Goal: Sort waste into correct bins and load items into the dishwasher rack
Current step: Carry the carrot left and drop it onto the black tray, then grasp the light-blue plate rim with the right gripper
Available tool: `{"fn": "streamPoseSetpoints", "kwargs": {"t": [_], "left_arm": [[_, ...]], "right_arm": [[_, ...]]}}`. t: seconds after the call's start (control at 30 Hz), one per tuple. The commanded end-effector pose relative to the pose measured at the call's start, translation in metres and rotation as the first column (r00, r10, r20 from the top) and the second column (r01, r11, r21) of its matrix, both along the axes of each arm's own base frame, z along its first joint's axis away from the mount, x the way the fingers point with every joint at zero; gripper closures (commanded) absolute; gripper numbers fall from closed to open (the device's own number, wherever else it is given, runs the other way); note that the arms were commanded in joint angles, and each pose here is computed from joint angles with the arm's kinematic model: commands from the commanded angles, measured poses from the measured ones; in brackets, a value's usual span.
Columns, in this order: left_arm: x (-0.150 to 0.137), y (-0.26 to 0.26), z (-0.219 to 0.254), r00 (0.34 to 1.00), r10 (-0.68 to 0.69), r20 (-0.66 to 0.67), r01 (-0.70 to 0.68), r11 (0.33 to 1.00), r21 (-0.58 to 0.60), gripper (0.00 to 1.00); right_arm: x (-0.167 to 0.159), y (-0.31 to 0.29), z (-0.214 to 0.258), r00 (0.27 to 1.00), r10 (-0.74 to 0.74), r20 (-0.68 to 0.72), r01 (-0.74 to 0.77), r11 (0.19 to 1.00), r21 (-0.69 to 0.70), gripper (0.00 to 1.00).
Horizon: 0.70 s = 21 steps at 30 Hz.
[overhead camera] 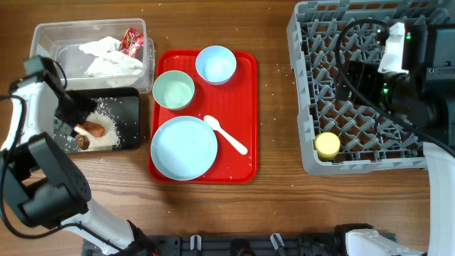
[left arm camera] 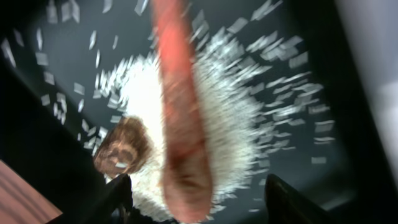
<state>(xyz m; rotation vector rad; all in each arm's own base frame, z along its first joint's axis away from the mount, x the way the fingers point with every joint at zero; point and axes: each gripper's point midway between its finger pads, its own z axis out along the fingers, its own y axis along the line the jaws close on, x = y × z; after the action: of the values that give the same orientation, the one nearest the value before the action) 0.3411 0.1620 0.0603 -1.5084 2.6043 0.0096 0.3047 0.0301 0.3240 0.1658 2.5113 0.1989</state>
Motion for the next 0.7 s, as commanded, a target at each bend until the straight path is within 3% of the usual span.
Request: {"fn": "streamPoseSetpoints", "kwargs": {"t": [0.0,0.07,0.13,0.27,0.47,0.67], "left_arm": [[0.041,-0.034,0.098,0.935,-0.235,0.266,0.254,0.966,-0.039,0.31],[0.047,-0.083,0.130,0.819,-0.430,0.380,0.481,0.876,-0.046,0.29],[0.027,-0.137,0.139,0.728,-0.588,0.353,0.644,0.763,-0.059,0.27],[-0.001,-0.189,0.131,0.675,-0.700,0.231,0.733,0.673,-0.103,0.27],[-0.001,-0.192,0.130,0.692,-0.694,0.198,0.717,0.692,-0.081,0.28],[-0.001,-0.179,0.127,0.705,-0.694,0.148,0.705,0.708,-0.037,0.28]], "right_arm": [[0.004,0.000,-0.001,1.000,0.004,0.003,-0.004,1.000,0.000,0.07],[0.006,0.014,0.000,0.999,0.051,0.006,-0.051,0.997,0.064,0.07],[0.010,0.030,-0.003,0.995,0.105,-0.003,-0.103,0.985,0.135,0.07],[0.018,0.067,-0.027,0.975,0.215,-0.056,-0.196,0.953,0.233,0.09],[0.017,0.154,-0.104,0.925,0.296,-0.238,-0.215,0.925,0.312,0.13],[-0.002,0.219,-0.182,0.890,0.231,-0.394,-0.141,0.960,0.242,0.19]]}}
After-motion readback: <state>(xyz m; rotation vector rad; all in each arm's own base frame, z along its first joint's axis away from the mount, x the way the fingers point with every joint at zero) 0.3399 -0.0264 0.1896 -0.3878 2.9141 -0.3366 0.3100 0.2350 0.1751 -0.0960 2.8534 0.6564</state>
